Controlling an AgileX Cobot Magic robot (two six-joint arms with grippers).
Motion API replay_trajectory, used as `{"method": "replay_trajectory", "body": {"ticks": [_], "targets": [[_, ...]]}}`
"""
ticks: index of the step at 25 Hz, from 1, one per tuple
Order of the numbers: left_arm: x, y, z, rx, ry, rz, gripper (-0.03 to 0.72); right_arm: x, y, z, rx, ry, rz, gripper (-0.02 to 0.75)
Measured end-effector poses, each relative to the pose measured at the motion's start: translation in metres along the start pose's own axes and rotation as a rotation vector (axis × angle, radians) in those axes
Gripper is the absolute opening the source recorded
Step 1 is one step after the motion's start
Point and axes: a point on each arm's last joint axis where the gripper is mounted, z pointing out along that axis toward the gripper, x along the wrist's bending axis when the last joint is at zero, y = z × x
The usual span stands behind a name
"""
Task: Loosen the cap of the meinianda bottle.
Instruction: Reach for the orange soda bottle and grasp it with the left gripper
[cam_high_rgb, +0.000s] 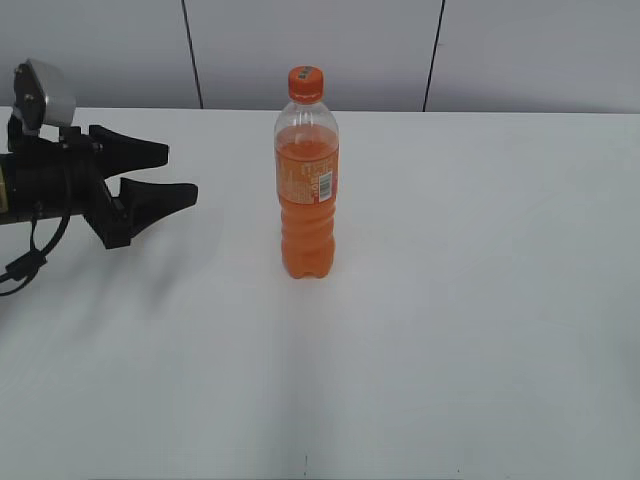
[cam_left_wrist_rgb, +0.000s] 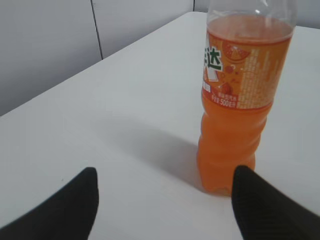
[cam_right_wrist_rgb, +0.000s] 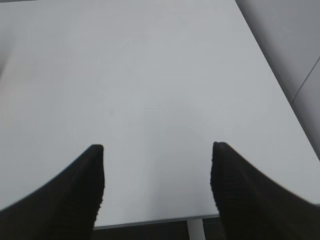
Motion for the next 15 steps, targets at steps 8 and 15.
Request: {"method": "replay_trajectory", "body": {"ticks": [8,15], "targets": [[-0.013,0.005,0.038,-0.018,-0.116,0.043,0.506,0.0,0.0,0.0,0.0,0.0,0.0,0.501],[-0.016,-0.001,0.07,-0.007,-0.178,0.061,0.507,0.0,0.0,0.0,0.0,0.0,0.0,0.501]]}}
